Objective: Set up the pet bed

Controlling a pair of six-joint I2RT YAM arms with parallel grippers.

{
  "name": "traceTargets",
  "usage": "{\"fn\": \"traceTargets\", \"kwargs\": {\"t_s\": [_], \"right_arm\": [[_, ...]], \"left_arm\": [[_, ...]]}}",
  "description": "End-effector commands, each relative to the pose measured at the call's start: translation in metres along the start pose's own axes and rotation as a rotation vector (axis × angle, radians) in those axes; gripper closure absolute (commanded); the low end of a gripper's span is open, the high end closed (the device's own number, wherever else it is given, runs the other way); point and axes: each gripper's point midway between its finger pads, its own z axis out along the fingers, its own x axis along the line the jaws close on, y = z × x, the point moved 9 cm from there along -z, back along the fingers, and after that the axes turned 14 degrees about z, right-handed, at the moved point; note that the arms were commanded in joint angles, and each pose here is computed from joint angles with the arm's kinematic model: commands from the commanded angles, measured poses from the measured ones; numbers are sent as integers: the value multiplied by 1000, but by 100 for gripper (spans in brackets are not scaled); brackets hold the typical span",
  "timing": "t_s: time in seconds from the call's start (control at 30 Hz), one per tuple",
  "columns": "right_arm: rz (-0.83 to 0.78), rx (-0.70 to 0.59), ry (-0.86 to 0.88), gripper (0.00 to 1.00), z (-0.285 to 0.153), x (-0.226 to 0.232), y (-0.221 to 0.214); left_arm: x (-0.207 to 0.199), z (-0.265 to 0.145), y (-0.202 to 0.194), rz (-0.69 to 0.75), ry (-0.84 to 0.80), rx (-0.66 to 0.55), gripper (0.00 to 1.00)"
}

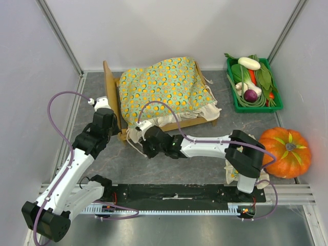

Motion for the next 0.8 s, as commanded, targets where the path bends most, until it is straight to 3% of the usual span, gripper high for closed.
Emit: {"fn": "traceTargets", "kwargs": {"t_s": [0.0, 0.3, 0.47, 0.5, 0.53, 0.6, 0.63, 0.73, 0.77], "right_arm": [[-111, 139, 168, 100, -38, 21, -11], [-178, 351, 266, 100, -58, 36, -55], [-189, 312, 171, 100, -50, 28, -64], [-197, 288, 147, 100, -47, 27, -61], [-196, 261, 140, 100, -46, 29, -53], [-186, 225, 141, 100, -40, 33, -43], [-175, 216, 136, 100, -37, 33, -39], [-143, 183, 124, 100, -32, 32, -35], [-133, 161, 131, 100, -30, 33, -33]], "left_arm": [[-18, 8, -9, -134, -110, 51, 98], [-17, 9, -9, -133, -108, 52, 98], [-18, 7, -8, -132, -131, 51, 95], [-18, 4, -7, -136, -139, 46, 88], [-18, 1, -8, -139, -150, 47, 67], [-15, -7, -4, -155, -146, 40, 47], [-11, -15, -6, -158, -131, 39, 29], [1, -39, -2, -181, -98, 5, 9], [4, -47, 2, -194, -96, -13, 7]]}}
